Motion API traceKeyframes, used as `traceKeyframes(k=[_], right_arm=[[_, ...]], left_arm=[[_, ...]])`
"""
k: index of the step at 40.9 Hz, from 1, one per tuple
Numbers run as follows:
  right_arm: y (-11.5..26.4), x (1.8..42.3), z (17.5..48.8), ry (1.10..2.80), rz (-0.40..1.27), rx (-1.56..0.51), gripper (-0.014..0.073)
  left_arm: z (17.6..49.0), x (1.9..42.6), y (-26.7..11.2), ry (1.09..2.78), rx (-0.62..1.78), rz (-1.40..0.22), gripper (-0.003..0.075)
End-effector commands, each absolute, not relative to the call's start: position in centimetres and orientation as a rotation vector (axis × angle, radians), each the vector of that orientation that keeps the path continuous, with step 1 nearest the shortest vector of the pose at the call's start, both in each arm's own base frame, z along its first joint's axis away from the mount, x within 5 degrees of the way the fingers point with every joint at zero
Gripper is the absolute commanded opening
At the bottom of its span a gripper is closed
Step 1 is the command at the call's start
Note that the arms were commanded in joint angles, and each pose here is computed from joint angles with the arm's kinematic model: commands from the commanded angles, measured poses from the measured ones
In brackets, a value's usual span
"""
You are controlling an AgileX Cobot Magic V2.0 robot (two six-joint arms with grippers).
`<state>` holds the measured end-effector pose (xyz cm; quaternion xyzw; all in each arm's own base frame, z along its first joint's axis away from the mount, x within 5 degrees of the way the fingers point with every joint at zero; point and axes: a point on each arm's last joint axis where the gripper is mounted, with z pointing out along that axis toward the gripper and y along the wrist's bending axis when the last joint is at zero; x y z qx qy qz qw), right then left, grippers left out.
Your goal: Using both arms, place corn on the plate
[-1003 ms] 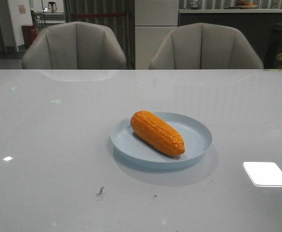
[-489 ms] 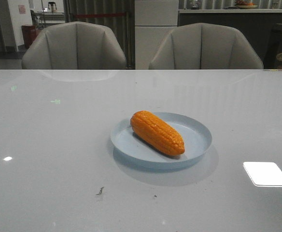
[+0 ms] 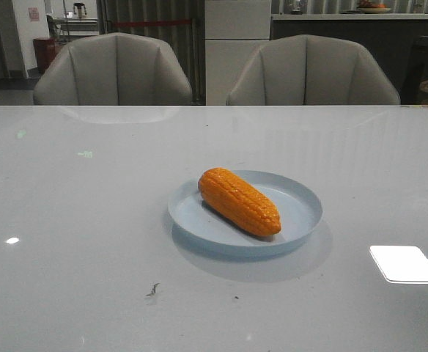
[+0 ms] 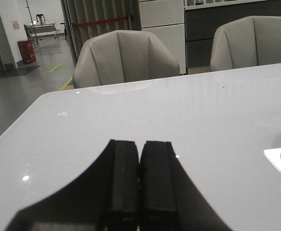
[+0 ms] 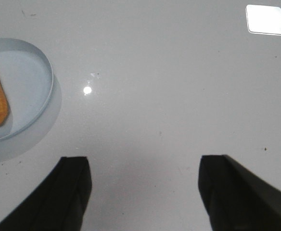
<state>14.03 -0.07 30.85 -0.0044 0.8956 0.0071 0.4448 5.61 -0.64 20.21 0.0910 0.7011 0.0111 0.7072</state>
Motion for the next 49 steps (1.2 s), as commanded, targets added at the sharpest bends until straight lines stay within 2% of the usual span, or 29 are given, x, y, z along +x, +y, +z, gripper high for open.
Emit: traceKeyframes(k=[1,12,15,19,30,44,49], right_arm=[[0.1,13.9,32.9,2.069,0.009,-0.028,0.0571],[1.1,11.3,33.7,1.952,0.025,-0.163,0.0569],[1.1,10.5,33.3,1.915,0.037,-0.160,0.0538],[1.1,9.4,32.2,1.842,0.051,-0.145,0.0437],[0.8,7.3,28.3,1.580,0.060,-0.104,0.0055],[0.5,5.8,21.9,1.429,0.054,-0.084,0.0057],[0.5,5.3,21.1,1.473,0.055,-0.089,0.0057]], left_arm=[[19.7,5.7,-0.6,1.508,0.183,0.011,0.0094],[19.7,5.7,-0.6,1.508,0.183,0.011,0.0094],[19.7,5.7,-0.6,1.508,0.183,0.011,0.0094],[19.7,5.7,-0.6,1.508,0.183,0.011,0.0094],[19.7,5.7,-0.6,1.508,0.183,0.011,0.0094],[19.7,5.7,-0.6,1.508,0.183,0.011,0.0094],[19.7,5.7,-0.6,1.508,0.183,0.011,0.0094]])
